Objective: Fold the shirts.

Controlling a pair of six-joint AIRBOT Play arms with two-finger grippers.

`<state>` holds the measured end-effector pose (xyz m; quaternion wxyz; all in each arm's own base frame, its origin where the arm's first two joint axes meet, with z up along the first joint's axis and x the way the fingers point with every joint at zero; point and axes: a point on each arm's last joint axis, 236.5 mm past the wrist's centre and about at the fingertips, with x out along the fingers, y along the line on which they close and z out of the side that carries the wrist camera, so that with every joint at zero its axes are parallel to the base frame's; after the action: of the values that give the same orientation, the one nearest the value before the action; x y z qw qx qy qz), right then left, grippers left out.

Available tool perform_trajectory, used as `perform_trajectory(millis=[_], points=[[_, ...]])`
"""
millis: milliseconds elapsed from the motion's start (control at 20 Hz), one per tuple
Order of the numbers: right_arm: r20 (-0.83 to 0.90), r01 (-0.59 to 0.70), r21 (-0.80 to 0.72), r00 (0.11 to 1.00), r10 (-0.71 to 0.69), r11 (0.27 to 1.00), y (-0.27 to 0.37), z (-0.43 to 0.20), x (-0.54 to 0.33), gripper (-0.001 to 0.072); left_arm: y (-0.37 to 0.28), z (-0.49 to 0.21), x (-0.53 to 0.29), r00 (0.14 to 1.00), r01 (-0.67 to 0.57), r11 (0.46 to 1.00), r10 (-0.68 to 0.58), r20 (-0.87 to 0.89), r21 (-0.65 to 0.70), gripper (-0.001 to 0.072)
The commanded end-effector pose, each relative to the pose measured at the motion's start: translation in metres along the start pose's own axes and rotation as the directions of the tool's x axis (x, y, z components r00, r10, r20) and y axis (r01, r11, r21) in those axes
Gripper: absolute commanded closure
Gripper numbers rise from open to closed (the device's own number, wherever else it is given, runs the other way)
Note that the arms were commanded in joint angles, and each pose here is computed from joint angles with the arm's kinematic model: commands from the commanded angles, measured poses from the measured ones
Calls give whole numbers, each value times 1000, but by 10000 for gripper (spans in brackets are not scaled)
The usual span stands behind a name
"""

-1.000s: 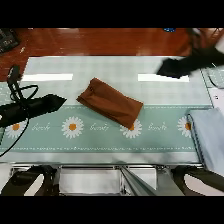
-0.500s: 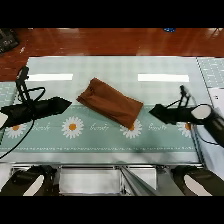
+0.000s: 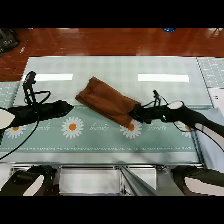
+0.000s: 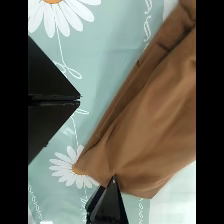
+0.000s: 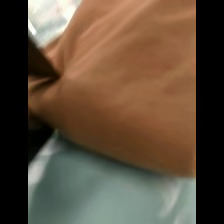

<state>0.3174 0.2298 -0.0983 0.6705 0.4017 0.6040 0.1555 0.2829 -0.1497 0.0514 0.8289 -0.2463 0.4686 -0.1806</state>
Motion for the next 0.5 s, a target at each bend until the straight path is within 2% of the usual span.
perform_trajectory(millis=[0, 150, 450], points=[[-64, -107, -108, 993, 101, 988, 55, 10, 18, 684, 2, -1, 2, 1000, -3, 1000, 3, -7, -4, 690], [-37, -158, -298, 987, 154, 941, 121, 42, -6, 687, 2, -1, 2, 1000, -3, 1000, 3, -8, -4, 690], [176, 94, -592, 984, 15, 801, 211, 113, -109, 687, 2, -2, 3, 1000, -4, 1000, 4, -10, -5, 690]])
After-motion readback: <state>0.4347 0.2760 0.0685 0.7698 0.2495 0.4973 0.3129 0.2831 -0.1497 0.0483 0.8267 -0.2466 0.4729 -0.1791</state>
